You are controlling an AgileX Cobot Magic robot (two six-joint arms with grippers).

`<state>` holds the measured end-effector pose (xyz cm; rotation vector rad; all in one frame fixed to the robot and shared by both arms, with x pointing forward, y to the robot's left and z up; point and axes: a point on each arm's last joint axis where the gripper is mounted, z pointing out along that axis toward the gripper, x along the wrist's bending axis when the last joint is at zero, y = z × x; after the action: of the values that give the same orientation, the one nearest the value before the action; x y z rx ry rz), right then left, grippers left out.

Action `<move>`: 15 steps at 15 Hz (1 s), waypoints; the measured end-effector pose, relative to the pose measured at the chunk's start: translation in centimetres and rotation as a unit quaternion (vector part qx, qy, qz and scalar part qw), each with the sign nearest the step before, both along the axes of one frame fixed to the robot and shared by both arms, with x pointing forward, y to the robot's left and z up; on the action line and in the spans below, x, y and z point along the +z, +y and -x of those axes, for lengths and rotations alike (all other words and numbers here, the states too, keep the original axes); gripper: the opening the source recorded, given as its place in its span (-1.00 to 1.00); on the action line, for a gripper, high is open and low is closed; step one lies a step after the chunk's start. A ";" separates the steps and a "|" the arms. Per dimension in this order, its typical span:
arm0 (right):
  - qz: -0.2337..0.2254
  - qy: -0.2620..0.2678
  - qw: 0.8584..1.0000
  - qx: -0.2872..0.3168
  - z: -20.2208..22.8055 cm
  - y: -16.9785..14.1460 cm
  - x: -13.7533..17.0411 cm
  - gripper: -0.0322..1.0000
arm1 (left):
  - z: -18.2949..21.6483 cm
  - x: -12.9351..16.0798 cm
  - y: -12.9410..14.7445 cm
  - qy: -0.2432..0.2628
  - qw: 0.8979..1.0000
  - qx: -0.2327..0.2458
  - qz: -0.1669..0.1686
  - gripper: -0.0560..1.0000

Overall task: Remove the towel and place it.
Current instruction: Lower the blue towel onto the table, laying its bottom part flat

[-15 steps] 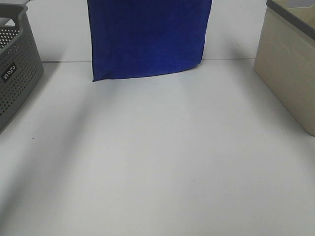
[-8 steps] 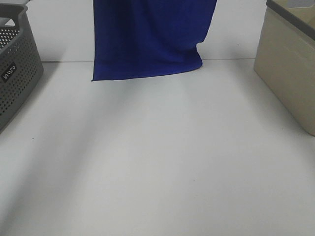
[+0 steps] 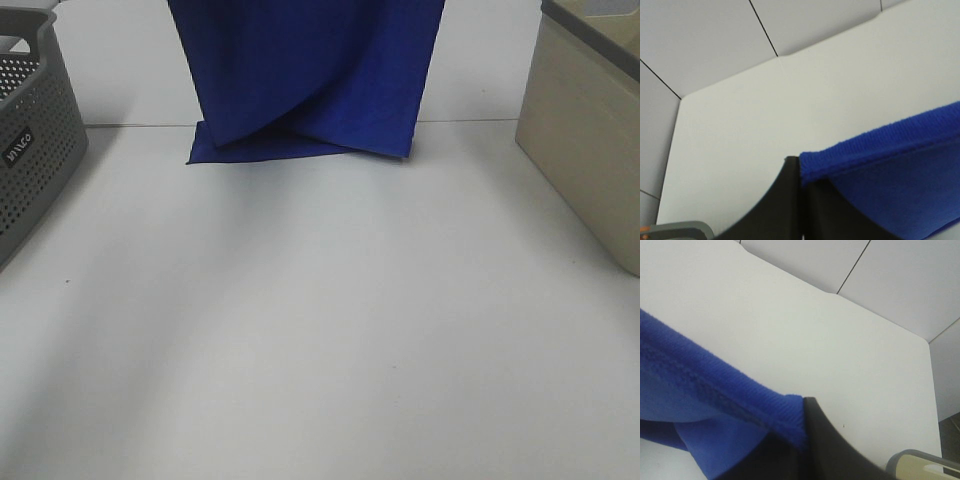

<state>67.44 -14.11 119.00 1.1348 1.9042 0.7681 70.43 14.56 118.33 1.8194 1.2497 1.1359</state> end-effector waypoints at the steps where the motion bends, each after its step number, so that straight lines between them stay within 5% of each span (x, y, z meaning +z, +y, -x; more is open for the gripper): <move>1: -0.003 0.006 1.000 0.000 0.3 -0.1 0.2 -0.91 | 0.7 0.7 0.2 0.020 1.000 -0.003 0.001 -0.89; 6: -0.036 0.050 0.998 0.030 4.4 -0.7 3.5 -0.91 | 6.7 6.3 1.7 0.079 0.996 -0.036 0.006 -0.89; 15: -0.071 0.100 0.991 0.061 9.8 -1.8 7.1 -0.91 | 11.3 10.6 2.4 0.051 0.994 -0.088 0.045 -0.89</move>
<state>57.66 -15.95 126.10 1.2305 2.1297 0.8969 59.16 16.99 128.95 1.8984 1.1514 0.8871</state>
